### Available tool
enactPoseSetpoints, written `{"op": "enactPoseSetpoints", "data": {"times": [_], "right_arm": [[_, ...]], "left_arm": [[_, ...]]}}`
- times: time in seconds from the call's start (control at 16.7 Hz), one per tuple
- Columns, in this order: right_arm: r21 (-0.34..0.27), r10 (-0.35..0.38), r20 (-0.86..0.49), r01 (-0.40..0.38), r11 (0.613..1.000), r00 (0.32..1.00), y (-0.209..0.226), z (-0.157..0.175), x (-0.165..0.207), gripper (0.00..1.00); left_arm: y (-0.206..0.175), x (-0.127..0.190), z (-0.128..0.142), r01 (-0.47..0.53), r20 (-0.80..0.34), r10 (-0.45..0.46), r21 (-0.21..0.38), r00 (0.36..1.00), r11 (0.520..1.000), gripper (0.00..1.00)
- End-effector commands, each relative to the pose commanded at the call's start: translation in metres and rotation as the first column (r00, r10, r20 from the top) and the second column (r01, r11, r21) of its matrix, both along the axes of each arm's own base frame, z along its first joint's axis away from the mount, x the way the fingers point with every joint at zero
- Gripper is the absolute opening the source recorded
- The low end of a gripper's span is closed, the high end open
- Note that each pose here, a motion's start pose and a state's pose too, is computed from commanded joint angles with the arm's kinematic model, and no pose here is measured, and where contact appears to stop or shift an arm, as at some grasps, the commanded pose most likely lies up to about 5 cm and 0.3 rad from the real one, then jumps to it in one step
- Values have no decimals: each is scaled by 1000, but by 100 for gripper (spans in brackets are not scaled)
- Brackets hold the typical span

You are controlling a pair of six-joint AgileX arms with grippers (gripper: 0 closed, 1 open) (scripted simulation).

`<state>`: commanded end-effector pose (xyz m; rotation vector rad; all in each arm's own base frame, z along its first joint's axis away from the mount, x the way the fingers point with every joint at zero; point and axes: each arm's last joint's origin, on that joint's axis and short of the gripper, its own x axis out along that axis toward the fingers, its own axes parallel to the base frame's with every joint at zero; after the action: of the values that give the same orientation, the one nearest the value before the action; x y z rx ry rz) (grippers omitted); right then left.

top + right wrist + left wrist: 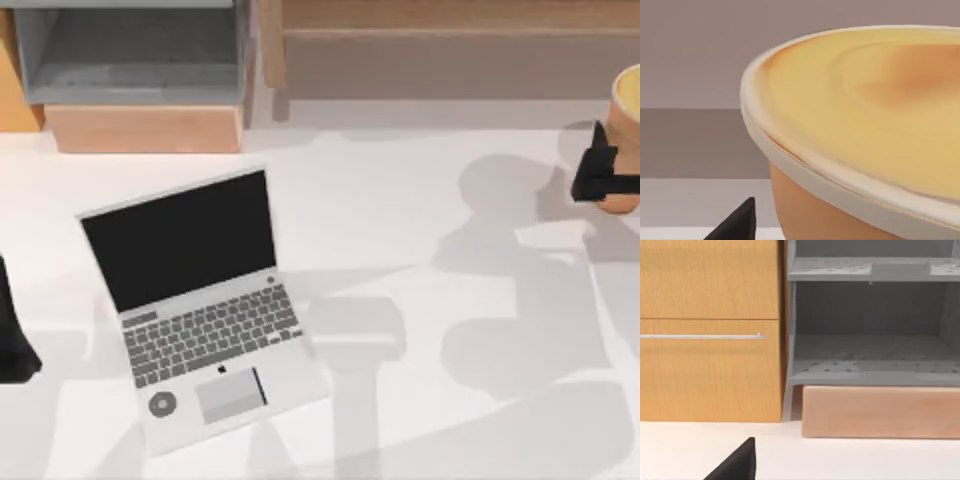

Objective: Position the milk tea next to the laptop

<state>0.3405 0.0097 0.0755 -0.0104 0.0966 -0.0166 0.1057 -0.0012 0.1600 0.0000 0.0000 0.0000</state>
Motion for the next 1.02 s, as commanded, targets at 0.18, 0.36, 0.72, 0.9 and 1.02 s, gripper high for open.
{"op": "enactPoseSetpoints", "data": {"times": [0.18,0.36,0.72,0.9,1.02], "right_arm": [[0,0,-3,0,1000,1000,0,-1,7,100],[0,0,-3,0,1000,1000,0,-1,7,92],[0,0,-3,0,1000,1000,0,-1,7,47],[0,0,-3,0,1000,1000,0,-1,7,25],[0,0,-3,0,1000,1000,0,-1,7,10]], "left_arm": [[0,0,0,0,0,0,0,1000,1000,100],[0,0,0,0,0,0,0,1000,1000,100],[0,0,0,0,0,0,0,1000,1000,100],[0,0,0,0,0,0,0,1000,1000,100],[0,0,0,0,0,0,0,1000,1000,100]]}}
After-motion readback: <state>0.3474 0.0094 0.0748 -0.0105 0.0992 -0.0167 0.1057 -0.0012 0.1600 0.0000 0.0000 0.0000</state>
